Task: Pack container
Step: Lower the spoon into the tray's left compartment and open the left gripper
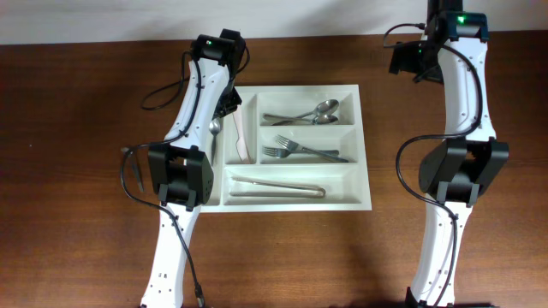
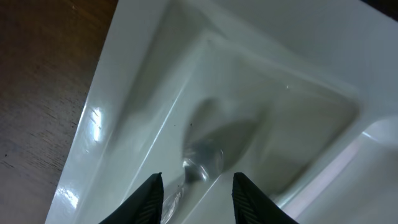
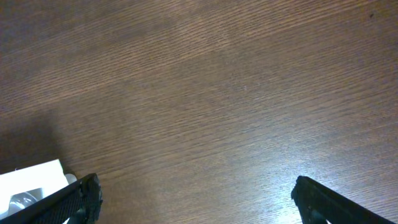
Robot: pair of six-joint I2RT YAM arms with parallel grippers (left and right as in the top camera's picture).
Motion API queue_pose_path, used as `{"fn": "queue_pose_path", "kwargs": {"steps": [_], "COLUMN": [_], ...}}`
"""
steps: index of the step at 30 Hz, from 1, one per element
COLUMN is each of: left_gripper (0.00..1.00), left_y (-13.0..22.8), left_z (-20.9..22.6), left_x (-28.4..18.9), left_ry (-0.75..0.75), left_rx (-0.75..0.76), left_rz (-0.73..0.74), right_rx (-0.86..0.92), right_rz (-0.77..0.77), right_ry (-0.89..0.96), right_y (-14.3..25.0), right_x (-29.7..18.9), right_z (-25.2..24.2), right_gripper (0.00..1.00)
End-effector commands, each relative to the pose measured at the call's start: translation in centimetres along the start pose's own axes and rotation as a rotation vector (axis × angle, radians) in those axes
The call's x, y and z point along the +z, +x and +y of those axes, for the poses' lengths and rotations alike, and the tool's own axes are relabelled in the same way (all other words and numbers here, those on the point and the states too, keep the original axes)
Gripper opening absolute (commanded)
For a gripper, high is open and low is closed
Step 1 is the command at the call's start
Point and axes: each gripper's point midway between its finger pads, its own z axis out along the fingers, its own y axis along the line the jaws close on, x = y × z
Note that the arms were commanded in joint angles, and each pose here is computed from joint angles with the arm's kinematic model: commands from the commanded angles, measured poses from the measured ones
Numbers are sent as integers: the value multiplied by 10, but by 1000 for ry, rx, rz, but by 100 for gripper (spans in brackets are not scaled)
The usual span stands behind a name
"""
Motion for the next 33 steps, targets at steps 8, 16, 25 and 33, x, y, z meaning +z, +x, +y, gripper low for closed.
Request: {"fn": "queue_pose_path", "kwargs": {"steps": [8,16,25,33], "left_gripper": [38,40,45,46], "left_y": [-33,-71,-109,-122], "left_z": [15,41,115,183], "left_x": [-31,-96,-92,-48], "left_ry": [78,160,-6,-107], "left_rx": [-33,-15,-43,-144], "left_rz": [-76,-269,-334,-223], "right_rx": [19,19,19,19], "right_rz": [-1,-1,-1,-1], "right_ry": [17,17,17,17], "right_y": [-2,-2,-2,-2], "right_x": [2,2,2,2], "right_z": [-14,-14,-14,-14], "right_gripper": [99,99,99,99]}}
